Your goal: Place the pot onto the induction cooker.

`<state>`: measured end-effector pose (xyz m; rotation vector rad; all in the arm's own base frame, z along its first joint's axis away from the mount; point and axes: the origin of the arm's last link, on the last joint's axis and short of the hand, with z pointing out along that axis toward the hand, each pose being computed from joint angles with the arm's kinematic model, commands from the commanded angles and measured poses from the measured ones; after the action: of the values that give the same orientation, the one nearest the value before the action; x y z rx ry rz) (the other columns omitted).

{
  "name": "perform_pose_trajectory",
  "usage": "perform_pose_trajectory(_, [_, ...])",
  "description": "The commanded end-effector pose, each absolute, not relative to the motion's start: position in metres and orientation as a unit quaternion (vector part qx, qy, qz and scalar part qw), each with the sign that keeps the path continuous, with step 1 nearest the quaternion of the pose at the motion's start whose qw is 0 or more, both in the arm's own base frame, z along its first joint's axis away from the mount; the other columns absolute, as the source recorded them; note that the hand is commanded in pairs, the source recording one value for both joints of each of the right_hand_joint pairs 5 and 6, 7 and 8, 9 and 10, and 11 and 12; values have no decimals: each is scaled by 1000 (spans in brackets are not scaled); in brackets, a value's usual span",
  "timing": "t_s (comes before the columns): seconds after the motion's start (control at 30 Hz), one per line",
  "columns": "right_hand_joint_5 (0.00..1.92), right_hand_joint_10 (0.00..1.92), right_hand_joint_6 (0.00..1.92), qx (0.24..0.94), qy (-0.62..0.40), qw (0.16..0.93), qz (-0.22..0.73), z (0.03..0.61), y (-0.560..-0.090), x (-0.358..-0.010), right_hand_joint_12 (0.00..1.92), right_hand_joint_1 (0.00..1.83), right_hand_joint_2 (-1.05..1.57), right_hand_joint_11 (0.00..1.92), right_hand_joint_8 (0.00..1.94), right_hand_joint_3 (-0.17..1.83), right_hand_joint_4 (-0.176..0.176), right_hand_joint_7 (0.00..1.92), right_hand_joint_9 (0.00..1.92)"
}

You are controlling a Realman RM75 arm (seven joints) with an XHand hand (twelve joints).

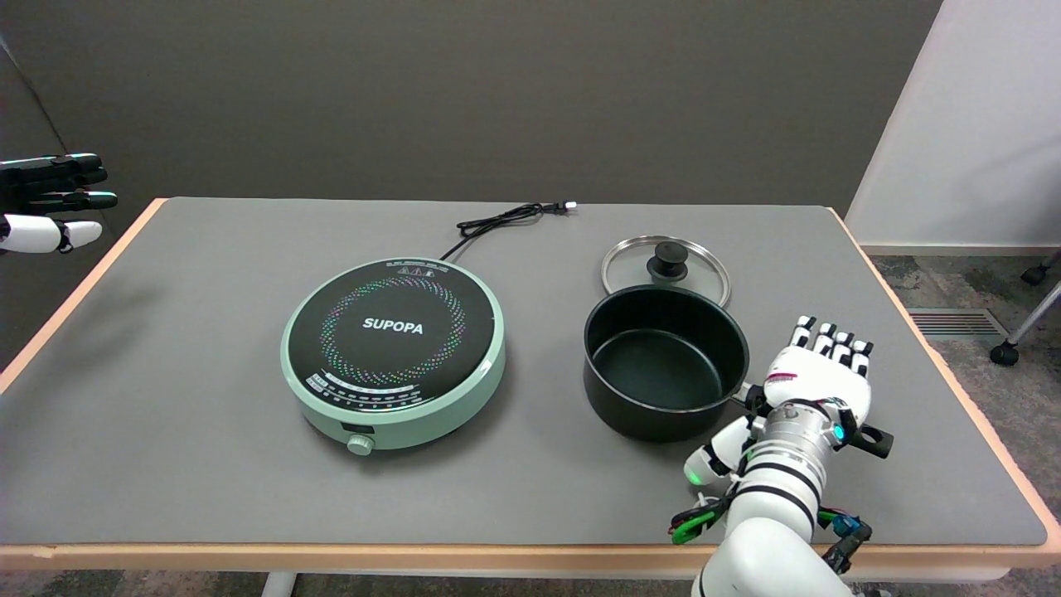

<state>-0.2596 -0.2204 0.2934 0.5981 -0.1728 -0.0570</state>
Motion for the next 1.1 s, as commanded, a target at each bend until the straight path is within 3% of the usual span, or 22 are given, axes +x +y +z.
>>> perform_pose_trajectory(0.03, [25, 25, 25, 284, -102, 952, -44, 299, -218, -265, 25, 1173, -545, 25, 25, 675, 15, 25, 25])
perform_pose_trajectory(0.53, [26, 26, 26, 266, -117, 956, -47, 306, -217, -269, 26, 1158, -489, 26, 26, 687, 12, 26, 26])
perform_pose_trajectory(0.7, [32, 32, 32, 266, -115, 956, -46, 306, -217, -268, 32, 1159, -436, 32, 32, 588, 20, 32, 32])
perform_pose_trajectory(0.77, [45, 45, 45, 266, -112, 956, -45, 306, -217, -267, 45, 1161, -530, 45, 45, 796, 30, 45, 45])
perform_pose_trajectory(0.8, [63, 63, 63, 268, -110, 956, -44, 306, -218, -266, 63, 1159, -611, 63, 63, 1038, 84, 63, 63])
perform_pose_trajectory(0.83, [87, 87, 87, 269, -108, 956, -44, 307, -218, -266, 87, 1155, -679, 87, 87, 1262, 176, 87, 87])
perform_pose_trajectory(0.9, [171, 171, 171, 270, -103, 956, -42, 307, -219, -264, 171, 1142, -744, 171, 171, 1559, 176, 171, 171])
perform_pose_trajectory(1.0, [334, 334, 334, 272, -98, 956, -40, 308, -220, -263, 334, 1128, -735, 334, 334, 1674, 176, 334, 334])
perform_pose_trajectory(1.1, [674, 674, 674, 278, -91, 956, -36, 308, -223, -260, 674, 1125, -709, 674, 674, 1796, 174, 674, 674])
